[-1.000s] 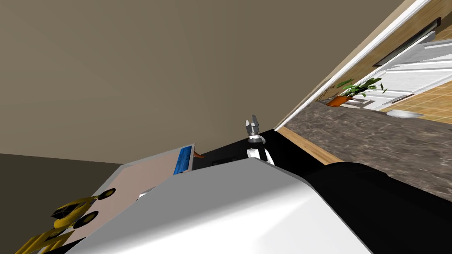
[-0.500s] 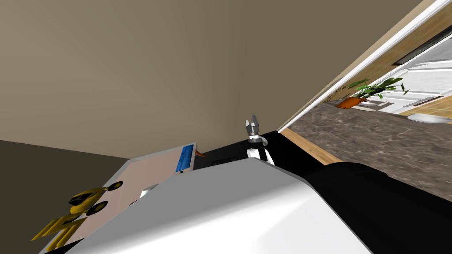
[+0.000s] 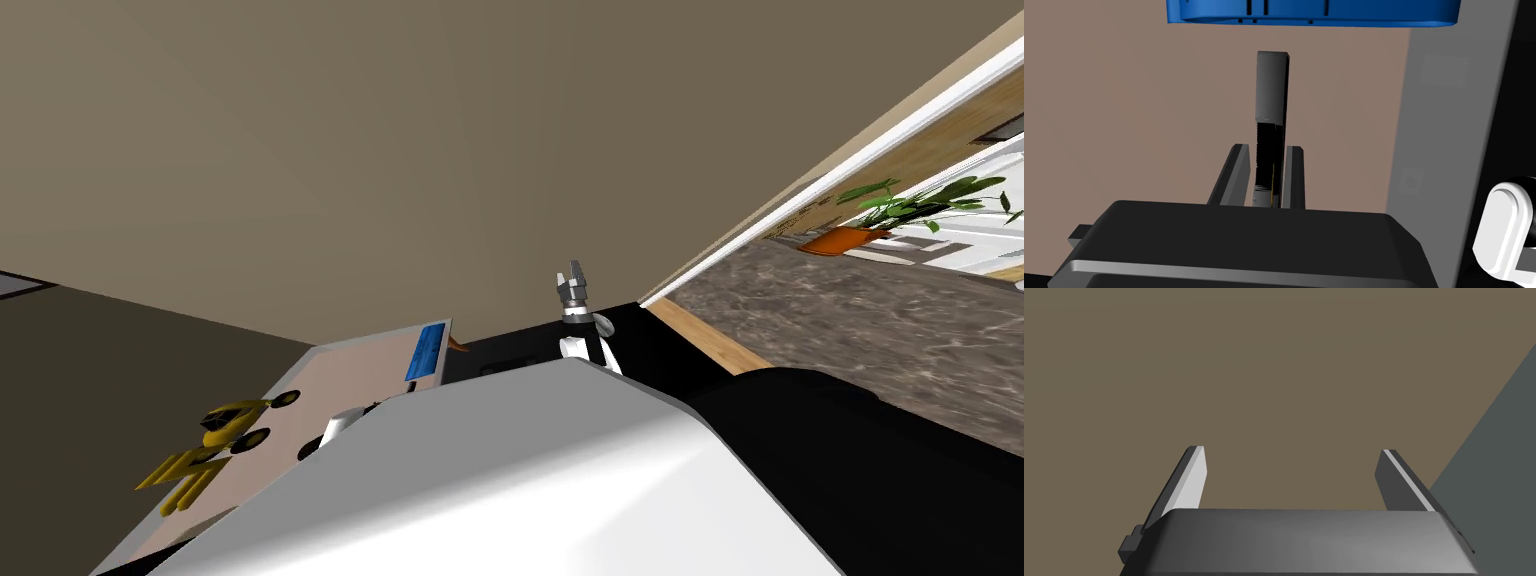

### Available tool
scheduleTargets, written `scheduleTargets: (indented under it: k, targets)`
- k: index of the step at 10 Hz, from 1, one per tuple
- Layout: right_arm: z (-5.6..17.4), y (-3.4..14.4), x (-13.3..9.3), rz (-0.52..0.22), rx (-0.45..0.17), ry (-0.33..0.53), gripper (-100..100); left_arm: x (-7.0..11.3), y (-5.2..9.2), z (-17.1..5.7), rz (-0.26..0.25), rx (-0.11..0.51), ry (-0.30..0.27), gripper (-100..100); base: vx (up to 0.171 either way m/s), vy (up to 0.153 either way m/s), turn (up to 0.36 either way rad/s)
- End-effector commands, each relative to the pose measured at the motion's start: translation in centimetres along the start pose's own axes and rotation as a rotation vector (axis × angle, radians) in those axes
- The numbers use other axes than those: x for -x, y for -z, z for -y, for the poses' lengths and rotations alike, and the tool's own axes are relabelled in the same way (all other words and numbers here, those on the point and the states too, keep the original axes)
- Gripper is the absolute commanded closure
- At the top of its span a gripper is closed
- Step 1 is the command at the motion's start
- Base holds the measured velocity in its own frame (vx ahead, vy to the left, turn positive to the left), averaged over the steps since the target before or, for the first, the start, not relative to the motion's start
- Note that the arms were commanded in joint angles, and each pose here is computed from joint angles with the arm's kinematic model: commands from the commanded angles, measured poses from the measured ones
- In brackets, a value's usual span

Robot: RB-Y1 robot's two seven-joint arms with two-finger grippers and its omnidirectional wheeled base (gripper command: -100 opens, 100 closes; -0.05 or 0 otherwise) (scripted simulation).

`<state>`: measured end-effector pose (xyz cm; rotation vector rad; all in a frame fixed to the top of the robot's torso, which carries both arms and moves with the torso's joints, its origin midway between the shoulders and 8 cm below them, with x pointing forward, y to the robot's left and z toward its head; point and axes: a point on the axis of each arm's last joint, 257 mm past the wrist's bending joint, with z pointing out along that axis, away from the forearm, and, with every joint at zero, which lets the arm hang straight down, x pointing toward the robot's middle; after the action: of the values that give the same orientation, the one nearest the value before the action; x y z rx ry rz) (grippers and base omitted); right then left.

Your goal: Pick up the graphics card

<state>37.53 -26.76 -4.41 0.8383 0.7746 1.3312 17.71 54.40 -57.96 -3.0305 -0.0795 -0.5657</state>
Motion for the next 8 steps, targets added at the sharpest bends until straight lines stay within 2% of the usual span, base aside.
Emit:
scheduleTargets:
  k: [1, 2, 3, 5, 6, 8]
  targets:
    - [0.0, 0.0, 0.0, 0.0, 0.0, 0.0, 0, -0.7, -0.3, -0.4, 0.004, 0.004, -0.021, 100, 0.009, 0.012, 0.167]
    - [0.0, 0.0, 0.0, 0.0, 0.0, 0.0, 0, -0.8, -0.4, -0.8, 0.012, 0.011, -0.042, 100, 0.005, 0.005, -0.002]
    - [0.0, 0.0, 0.0, 0.0, 0.0, 0.0, 0, -2.4, -0.4, -0.6, -0.008, 0.004, -0.033, 100, 0.008, 0.011, 0.387]
    - [0.0, 0.0, 0.0, 0.0, 0.0, 0.0, 0, -2.5, -0.7, -1.6, 0.011, 0.021, -0.08, 100, 0.008, 0.012, -0.004]
    - [0.0, 0.0, 0.0, 0.0, 0.0, 0.0, 0, -4.2, -0.7, -1.7, -0.01, 0.016, -0.065, 100, 0.007, 0.012, 0.199]
    - [0.0, 0.0, 0.0, 0.0, 0.0, 0.0, 0, -4.2, -1.1, -2.8, 0.009, 0.034, -0.118, 100, 0.006, 0.005, 0.117]
